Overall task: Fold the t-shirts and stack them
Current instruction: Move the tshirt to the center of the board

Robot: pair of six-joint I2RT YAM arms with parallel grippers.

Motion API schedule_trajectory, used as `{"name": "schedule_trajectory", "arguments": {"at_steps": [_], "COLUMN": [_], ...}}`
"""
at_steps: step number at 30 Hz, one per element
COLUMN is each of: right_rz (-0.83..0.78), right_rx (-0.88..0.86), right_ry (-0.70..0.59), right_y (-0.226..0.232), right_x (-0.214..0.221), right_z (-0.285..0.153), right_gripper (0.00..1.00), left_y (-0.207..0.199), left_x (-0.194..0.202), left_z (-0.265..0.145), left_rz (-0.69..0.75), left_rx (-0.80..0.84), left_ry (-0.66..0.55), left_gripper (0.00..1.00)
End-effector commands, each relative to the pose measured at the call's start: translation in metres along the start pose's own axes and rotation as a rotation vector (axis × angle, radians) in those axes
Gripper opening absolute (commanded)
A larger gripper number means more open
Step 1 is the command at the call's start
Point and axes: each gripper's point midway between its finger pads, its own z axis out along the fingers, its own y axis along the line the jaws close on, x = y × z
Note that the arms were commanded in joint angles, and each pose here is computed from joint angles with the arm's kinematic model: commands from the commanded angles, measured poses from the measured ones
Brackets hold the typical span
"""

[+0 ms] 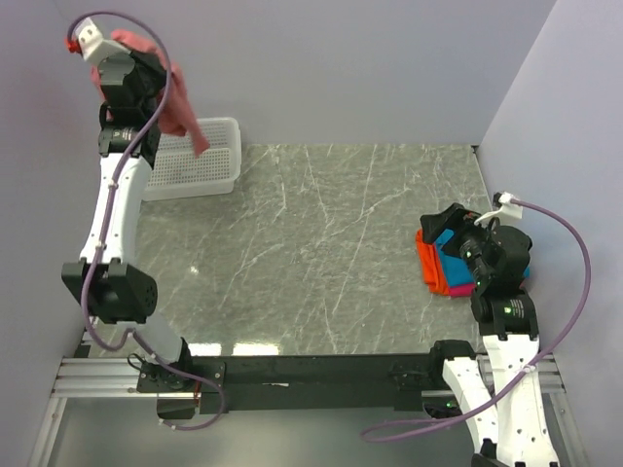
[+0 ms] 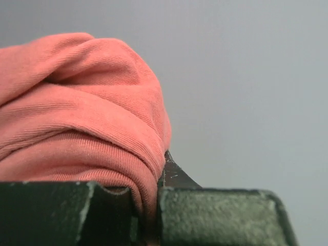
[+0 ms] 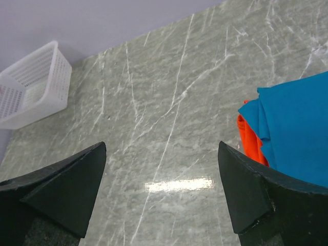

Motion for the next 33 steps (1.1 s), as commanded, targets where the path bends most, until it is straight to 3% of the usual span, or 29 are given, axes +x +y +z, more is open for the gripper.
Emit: {"name": "schedule_trajectory", "arguments": {"at_steps": [1,5,12,16,19,21,24,26,28,29,30,31,33], "right_rz": [-0.025,-0.004,0.042,0.041,0.042,0.037,0.053,0.061,0.072,0.077,0.081,0.082,0.057], "right_rx": [-0.049,-0.033,-0.036,0.015,0.027,-0.002,-0.067,-0.089,-0.081,-0.088,-0.102,-0.11,-0.127], "right_ry": [-0.061,-0.057,-0.055,-0.022,-0.014,0.0,0.016,0.041,0.074,0.092,0.125,0.147,0.197], "right_y": [0.008,0.005,0.004,-0.006,-0.01,-0.007,0.001,0.004,0.002,0.002,0.004,0.006,0.014], "right_x": [-0.01,-0.007,-0.003,0.005,0.011,0.017,0.025,0.032,0.039,0.043,0.051,0.055,0.069], "right_z": [0.0,0.002,0.007,0.008,0.011,0.014,0.021,0.025,0.031,0.033,0.036,0.038,0.042], "right_gripper": [0.95,0.97,0.98,0.99,0.99,1.0,1.0,1.0,1.0,0.99,1.0,1.0,0.99], "left_y": [-0.093,-0.153,-0.212,-0.207,-0.191,-0.179,-0.153,-0.139,-0.125,-0.124,-0.115,-0.113,-0.099], "left_x": [-0.058,-0.048,0.037,0.092,0.153,0.211,0.288,0.32,0.361,0.37,0.388,0.393,0.399], "left_z": [-0.059,-0.113,-0.212,-0.237,-0.251,-0.265,-0.272,-0.277,-0.287,-0.292,-0.295,-0.296,-0.295], "left_rz": [0.009,-0.049,-0.219,-0.21,-0.238,-0.218,-0.134,-0.08,-0.047,-0.043,-0.031,-0.031,0.013], "left_rx": [0.252,0.495,0.754,0.731,0.708,0.703,0.568,0.497,0.468,0.482,0.46,0.45,0.395], "left_ry": [-0.089,0.005,0.242,0.389,0.566,0.737,0.928,1.022,1.144,1.186,1.226,1.24,1.251], "left_gripper": [0.0,0.0,0.0,0.01,0.02,0.01,0.01,0.11,0.31,0.68,0.89,0.99,0.99]}}
